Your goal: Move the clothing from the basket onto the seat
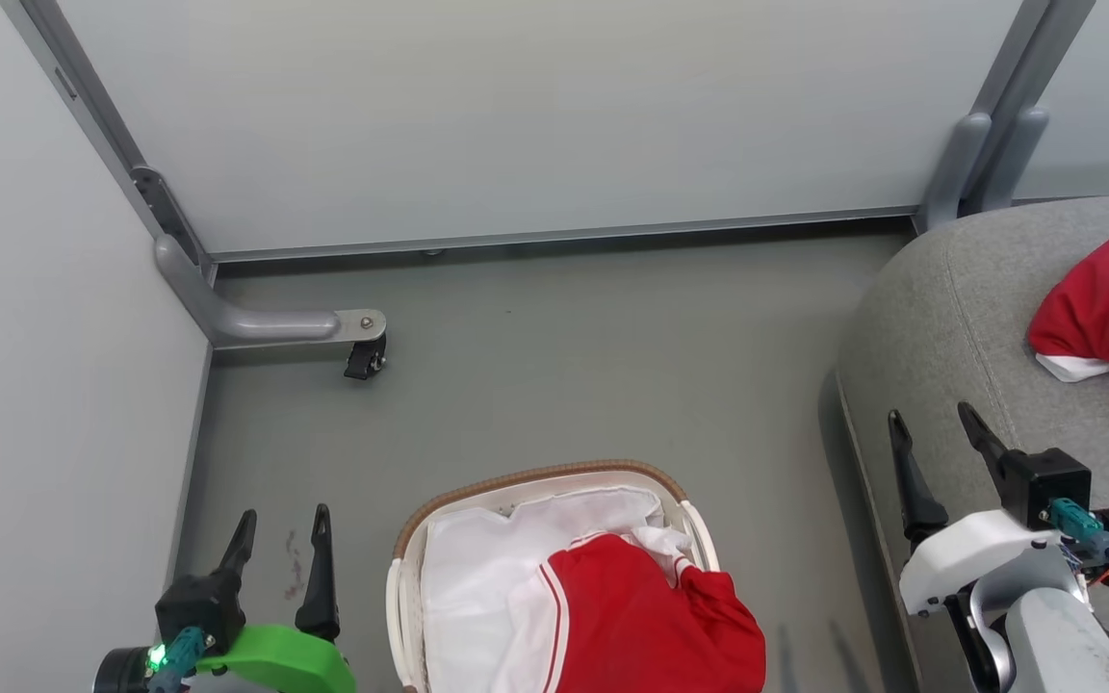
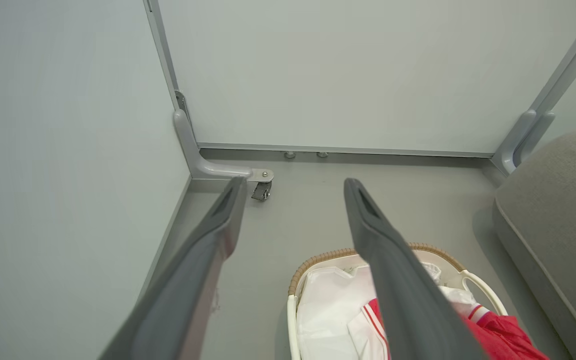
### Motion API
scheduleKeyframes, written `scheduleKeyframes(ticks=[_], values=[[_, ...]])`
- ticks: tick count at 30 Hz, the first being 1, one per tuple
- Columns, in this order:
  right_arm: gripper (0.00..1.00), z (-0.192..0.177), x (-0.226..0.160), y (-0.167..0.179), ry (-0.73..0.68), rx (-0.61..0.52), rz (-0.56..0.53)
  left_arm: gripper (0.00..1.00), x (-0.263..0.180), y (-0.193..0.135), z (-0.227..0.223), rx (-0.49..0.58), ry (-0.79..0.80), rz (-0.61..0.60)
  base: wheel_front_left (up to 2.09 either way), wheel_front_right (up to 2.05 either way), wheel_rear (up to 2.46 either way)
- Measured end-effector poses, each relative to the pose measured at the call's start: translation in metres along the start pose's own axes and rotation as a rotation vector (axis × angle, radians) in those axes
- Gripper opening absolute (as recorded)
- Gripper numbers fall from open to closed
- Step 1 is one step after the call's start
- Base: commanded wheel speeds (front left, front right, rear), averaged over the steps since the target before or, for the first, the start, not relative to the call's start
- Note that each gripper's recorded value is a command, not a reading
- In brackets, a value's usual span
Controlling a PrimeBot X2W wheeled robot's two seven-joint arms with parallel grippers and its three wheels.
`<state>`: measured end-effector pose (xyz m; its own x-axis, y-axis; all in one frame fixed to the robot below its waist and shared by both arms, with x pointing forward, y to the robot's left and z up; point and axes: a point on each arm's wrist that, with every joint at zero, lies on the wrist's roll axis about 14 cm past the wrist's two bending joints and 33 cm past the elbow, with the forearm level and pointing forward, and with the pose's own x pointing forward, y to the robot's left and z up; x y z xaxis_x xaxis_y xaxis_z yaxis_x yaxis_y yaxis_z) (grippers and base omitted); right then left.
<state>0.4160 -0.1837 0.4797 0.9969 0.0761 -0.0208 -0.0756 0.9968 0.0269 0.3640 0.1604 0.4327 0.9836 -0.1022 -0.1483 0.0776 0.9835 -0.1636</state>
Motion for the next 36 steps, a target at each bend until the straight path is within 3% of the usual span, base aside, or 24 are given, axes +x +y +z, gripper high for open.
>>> scheduleKeyframes(ticks=[15, 29, 36], values=[[1.0, -0.002, 0.006, 0.006, 0.0, 0.004, 0.014, 1.0, 0.006, -0.021, -0.018, -0.049, 0.055, -0.05, 0.0, 0.0, 0.0], [1.0, 0.024, 0.064, 0.022, -0.1, -0.001, 0.071, 1.0, 0.08, -0.09, -0.038, -0.075, 0.136, -0.278, 0.0, 0.0, 0.0], [1.0, 0.021, 0.086, 0.016, -0.121, 0.0, 0.07, 1.0, 0.115, -0.128, -0.07, -0.085, 0.221, -0.398, 0.0, 0.0, 0.0]])
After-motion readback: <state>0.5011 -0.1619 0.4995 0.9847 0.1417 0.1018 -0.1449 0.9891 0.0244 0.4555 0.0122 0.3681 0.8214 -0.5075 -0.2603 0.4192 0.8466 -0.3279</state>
